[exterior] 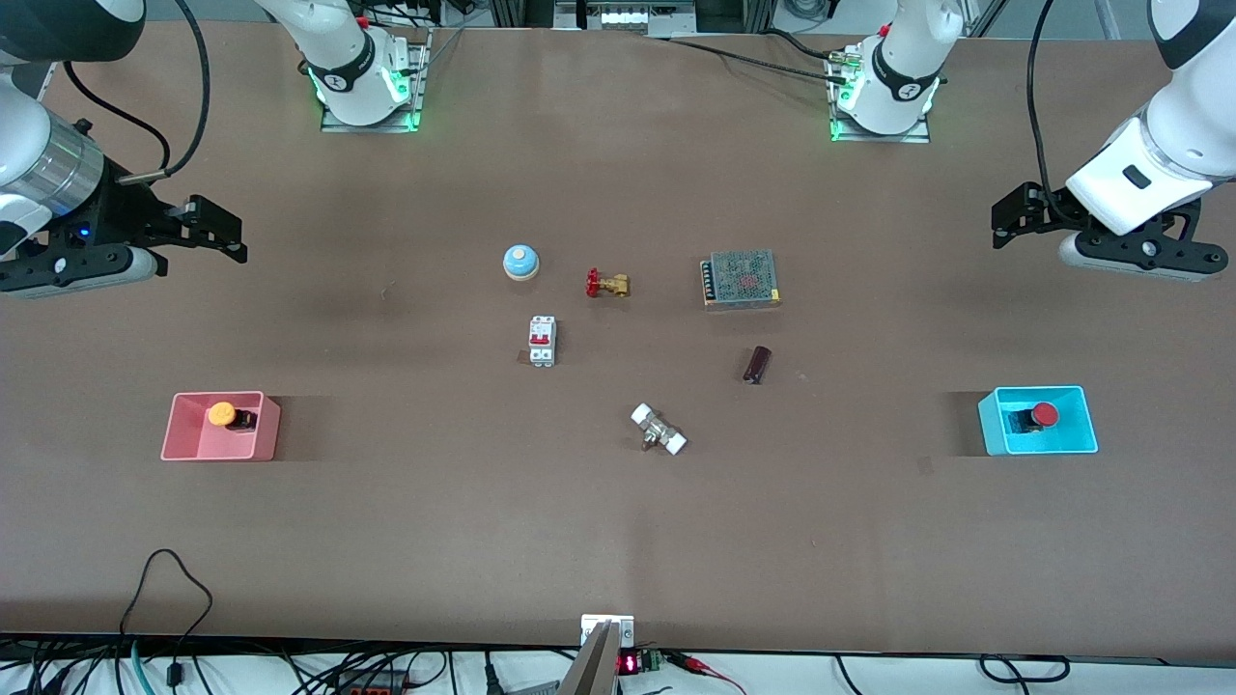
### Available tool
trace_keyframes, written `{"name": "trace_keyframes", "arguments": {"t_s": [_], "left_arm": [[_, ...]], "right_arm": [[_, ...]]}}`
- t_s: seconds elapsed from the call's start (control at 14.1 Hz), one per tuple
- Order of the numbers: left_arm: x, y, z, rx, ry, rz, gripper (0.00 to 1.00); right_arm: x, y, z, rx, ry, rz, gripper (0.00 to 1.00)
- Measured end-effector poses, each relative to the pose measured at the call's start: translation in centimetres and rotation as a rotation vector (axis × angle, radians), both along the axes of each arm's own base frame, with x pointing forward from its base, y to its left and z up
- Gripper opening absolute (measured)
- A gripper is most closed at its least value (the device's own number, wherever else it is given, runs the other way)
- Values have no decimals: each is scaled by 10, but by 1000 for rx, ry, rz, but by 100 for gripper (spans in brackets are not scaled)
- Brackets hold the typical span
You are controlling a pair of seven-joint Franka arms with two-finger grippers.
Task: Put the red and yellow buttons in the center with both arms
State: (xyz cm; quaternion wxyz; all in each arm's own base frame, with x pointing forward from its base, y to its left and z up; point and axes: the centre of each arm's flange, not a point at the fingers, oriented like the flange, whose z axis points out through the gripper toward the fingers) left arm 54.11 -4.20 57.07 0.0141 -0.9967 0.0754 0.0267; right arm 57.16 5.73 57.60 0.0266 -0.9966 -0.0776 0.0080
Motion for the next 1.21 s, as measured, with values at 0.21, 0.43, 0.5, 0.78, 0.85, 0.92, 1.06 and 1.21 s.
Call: {"name": "trace_keyframes", "arguments": {"t_s": [0.21, 0.43, 0.5, 0.78, 0.85, 0.92, 1.06, 1.21], "left_arm": [[0, 0, 0, 0, 0, 0, 100], [0, 0, 0, 0, 0, 0, 100], [0, 0, 0, 0, 1, 0, 100], [0, 0, 0, 0, 1, 0, 100], [0, 0, 0, 0, 1, 0, 100], [0, 0, 0, 0, 1, 0, 100], [0, 0, 0, 0, 1, 0, 100], [1, 1, -2, 0, 5, 2, 100]], "right_arm": [[0, 0, 0, 0, 0, 0, 100], [0, 0, 0, 0, 1, 0, 100], [0, 0, 0, 0, 1, 0, 100], [5, -5, -12, -22, 18, -2, 100], [8, -7, -18, -26, 28, -4, 100], [11, -9, -25, -33, 39, -7, 100], [19, -17, -41, -43, 54, -15, 100], [29, -23, -63, -62, 71, -18, 100]]}}
